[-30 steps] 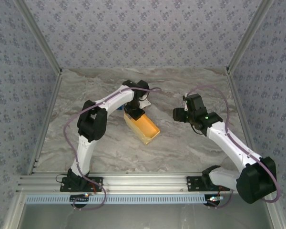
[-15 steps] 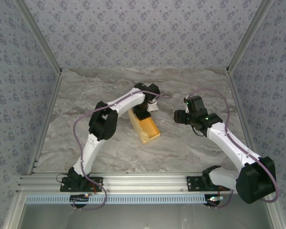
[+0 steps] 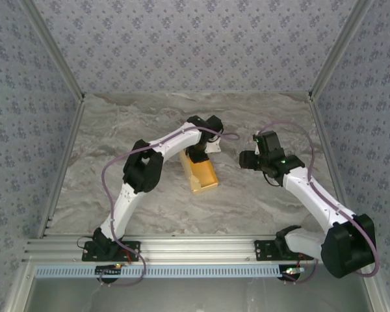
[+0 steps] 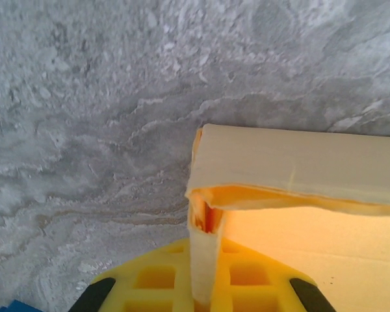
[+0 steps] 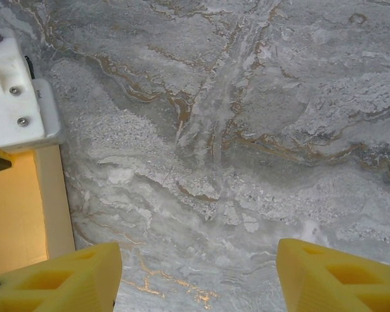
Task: Fold the paper box
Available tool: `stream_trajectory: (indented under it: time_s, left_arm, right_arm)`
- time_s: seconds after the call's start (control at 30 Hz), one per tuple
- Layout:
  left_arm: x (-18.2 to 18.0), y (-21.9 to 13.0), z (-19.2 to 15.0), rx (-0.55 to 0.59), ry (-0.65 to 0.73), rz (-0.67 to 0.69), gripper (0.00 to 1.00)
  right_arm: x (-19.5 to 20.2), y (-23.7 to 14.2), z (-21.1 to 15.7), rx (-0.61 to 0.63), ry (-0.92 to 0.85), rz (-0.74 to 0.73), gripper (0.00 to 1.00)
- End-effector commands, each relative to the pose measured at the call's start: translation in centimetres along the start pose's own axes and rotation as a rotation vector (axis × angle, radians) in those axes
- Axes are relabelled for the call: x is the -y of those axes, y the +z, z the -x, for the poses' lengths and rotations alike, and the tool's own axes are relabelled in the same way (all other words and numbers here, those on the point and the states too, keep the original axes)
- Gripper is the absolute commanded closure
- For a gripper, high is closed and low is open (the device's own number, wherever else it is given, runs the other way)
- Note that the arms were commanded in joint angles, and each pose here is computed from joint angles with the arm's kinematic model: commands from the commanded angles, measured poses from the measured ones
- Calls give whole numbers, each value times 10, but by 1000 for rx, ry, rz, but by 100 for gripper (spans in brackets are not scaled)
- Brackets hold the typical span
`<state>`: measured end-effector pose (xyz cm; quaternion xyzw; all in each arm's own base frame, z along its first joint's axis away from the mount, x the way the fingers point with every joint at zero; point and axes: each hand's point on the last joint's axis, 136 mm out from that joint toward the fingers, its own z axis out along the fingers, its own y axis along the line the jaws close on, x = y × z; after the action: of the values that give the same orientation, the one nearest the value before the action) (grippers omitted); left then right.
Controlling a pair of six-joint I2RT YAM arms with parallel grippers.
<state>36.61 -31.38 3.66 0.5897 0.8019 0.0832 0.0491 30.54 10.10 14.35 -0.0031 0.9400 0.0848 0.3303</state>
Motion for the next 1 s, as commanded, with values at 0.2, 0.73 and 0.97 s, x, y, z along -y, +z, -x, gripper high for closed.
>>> stream_trajectory:
  time_s: [0.2, 0.73, 0.97]
  left_arm:
    - [10, -6, 22, 88, 195, 24, 94]
    - [18, 1, 43, 178, 312, 111, 91]
    - [25, -1, 43, 177, 336, 63, 86]
  right_arm:
    - [15, -11, -8, -5, 18, -19, 34]
    - [25, -16, -10, 0, 40, -18, 34]
    - [25, -16, -12, -3, 48, -11, 34]
